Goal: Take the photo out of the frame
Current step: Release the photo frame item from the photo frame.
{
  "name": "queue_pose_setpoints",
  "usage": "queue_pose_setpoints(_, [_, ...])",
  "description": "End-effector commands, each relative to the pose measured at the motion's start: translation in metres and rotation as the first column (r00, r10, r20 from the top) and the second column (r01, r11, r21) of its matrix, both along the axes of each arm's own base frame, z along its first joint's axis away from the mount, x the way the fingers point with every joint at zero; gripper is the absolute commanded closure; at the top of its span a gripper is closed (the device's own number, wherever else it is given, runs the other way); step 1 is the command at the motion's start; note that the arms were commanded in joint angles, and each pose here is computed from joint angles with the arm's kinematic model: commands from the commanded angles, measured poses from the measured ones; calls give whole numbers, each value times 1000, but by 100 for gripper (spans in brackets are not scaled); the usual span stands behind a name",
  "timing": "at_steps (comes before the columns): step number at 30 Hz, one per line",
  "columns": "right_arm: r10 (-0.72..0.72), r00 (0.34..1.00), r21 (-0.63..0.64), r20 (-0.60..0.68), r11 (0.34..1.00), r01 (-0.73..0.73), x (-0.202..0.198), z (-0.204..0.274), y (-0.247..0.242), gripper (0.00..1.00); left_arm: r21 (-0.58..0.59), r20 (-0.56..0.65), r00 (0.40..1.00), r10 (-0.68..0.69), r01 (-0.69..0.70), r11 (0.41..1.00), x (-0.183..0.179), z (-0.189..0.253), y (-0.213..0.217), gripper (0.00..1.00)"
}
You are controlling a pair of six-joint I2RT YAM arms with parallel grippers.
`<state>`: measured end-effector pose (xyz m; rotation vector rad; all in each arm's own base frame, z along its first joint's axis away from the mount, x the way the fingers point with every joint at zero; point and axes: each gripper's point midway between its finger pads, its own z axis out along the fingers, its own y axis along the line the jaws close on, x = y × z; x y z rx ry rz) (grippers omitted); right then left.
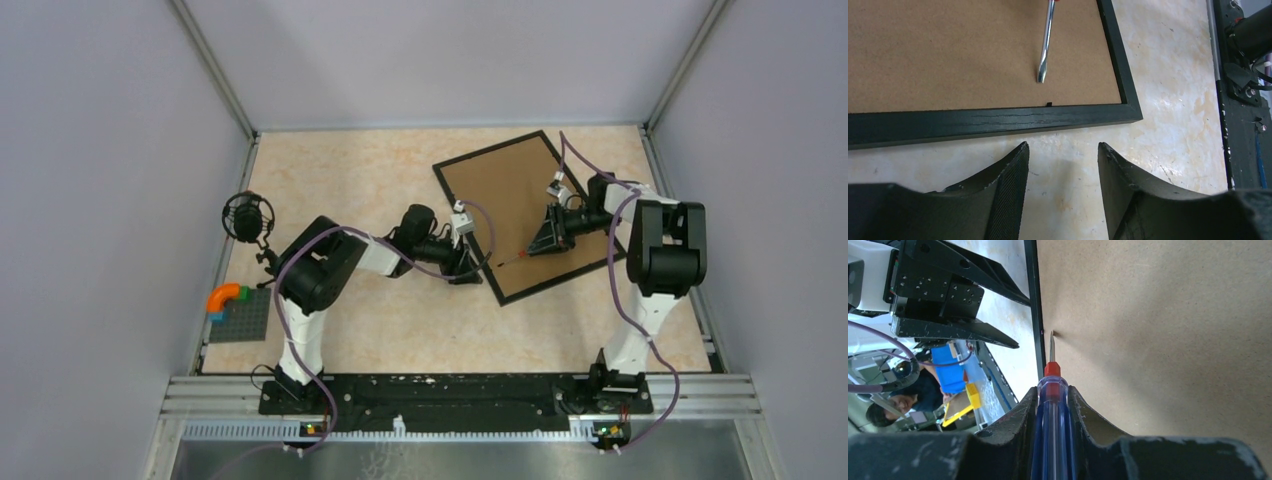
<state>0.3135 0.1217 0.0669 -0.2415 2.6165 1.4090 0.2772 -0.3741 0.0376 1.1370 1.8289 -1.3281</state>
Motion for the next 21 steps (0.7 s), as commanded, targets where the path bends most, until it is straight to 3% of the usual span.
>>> queue_pose_setpoints(1, [27,999,35,19,999,-28,3,5,8,100,-13,19,1000,6,-6,1000,8,-1,-10,42])
queue_pose_setpoints(21, [61,998,49,-25,997,-60,-11,3,23,100,55,-61,994,93,-90,994,21,-32,-14,48])
